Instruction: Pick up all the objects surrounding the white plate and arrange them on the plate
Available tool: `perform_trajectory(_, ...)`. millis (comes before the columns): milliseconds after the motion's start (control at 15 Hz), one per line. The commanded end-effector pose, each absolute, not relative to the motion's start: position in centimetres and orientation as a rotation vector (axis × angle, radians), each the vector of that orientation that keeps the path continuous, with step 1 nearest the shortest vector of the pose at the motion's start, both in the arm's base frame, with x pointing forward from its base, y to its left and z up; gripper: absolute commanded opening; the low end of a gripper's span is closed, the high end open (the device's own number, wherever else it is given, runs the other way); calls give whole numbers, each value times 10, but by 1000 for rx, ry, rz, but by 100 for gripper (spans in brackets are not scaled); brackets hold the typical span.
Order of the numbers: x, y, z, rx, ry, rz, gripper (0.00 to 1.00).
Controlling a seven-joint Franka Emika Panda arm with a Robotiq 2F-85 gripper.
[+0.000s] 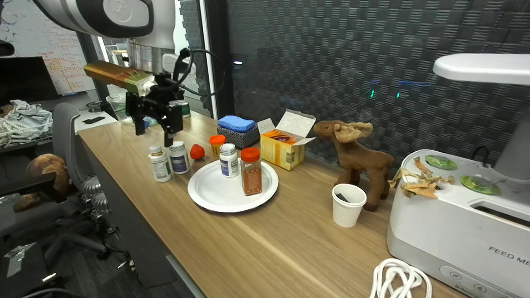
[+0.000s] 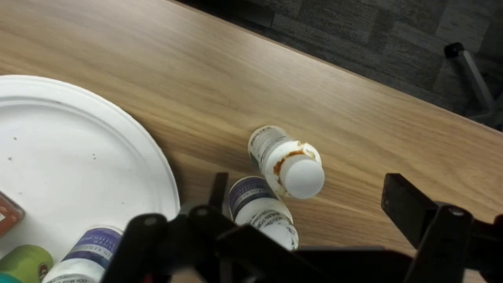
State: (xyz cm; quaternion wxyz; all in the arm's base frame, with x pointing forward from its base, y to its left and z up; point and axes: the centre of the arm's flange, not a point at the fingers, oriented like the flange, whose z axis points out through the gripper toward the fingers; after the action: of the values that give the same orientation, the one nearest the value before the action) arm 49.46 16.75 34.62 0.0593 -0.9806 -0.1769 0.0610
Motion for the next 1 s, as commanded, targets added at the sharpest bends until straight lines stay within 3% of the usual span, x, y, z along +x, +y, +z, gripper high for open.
perform_trajectory(0,486,169,339,-2938,-572,182,100)
perform_trajectory(533,487,176,328,-2932,-594,151,100)
perform_trajectory(600,487,177,326,-2934,-599,148,80)
perform_trajectory(933,487,180,323,-2936,-608,128,42)
